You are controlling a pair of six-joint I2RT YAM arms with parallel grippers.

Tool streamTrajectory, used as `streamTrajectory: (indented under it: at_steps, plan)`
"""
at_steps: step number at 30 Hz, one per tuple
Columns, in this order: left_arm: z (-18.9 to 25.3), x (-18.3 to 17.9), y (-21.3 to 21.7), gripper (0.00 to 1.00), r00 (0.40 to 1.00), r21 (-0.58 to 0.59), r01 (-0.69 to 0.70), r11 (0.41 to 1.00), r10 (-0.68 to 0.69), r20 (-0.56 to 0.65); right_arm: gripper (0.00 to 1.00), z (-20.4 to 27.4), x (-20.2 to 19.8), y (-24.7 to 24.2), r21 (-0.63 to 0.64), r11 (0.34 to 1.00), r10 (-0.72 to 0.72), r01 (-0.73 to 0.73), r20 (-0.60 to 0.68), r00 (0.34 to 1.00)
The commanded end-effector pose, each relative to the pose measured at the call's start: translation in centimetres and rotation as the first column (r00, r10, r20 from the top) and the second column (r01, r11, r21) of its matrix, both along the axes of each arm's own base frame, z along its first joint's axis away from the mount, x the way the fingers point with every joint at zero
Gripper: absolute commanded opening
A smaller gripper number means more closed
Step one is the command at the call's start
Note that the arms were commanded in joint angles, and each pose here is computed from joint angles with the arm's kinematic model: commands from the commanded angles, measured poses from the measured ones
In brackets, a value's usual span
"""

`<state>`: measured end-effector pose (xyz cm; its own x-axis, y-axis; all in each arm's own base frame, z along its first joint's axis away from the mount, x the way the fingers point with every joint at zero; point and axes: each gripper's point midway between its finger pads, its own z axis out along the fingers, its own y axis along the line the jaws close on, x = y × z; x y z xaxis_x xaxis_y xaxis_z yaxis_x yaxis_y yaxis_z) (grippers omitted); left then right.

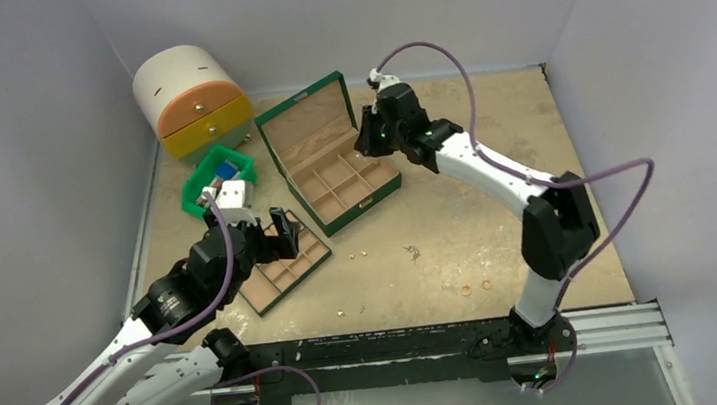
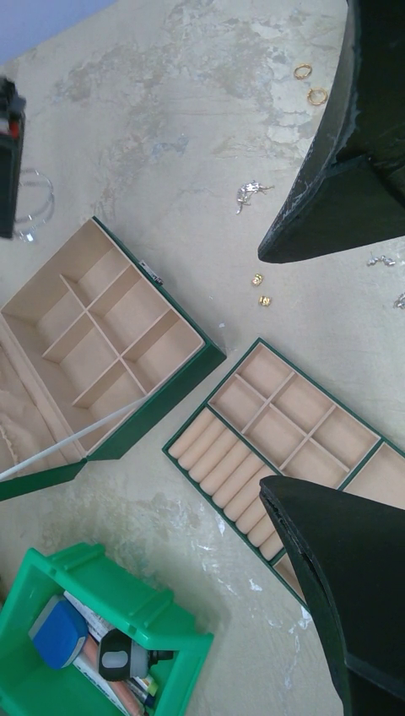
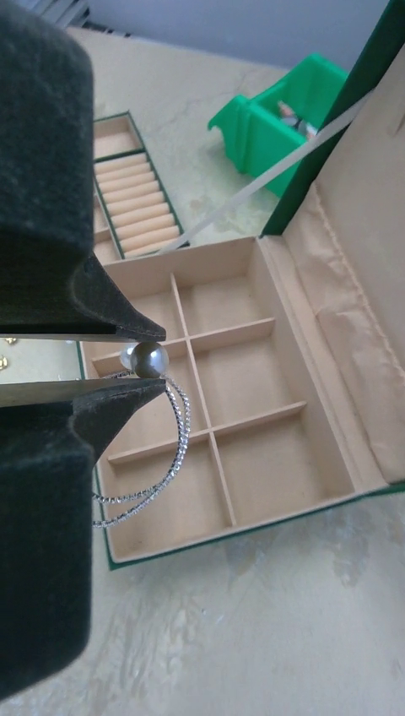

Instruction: Organize the mixed jewelry

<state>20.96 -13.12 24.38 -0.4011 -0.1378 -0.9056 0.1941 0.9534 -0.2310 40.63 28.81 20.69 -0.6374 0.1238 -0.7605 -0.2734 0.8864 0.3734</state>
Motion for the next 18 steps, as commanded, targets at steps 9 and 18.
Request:
streamTrajectory:
  at_steps: [9, 18]
  plan:
    - [1.2, 0.2, -0.2, 0.97, 0.999, -0.037, -0.002, 0.999, 0.003, 0.040, 0.00, -5.6, 1.7, 3.4, -0.037, 0.990, 0.128, -0.133, -0.109, 0.986]
    - [1.2, 0.3, -0.2, 0.97, 0.999, -0.033, -0.005, 0.999, 0.006, 0.038, 0.00, -8.0, 3.0, 2.5, -0.049, 0.991, 0.113, -0.121, -0.139, 0.984]
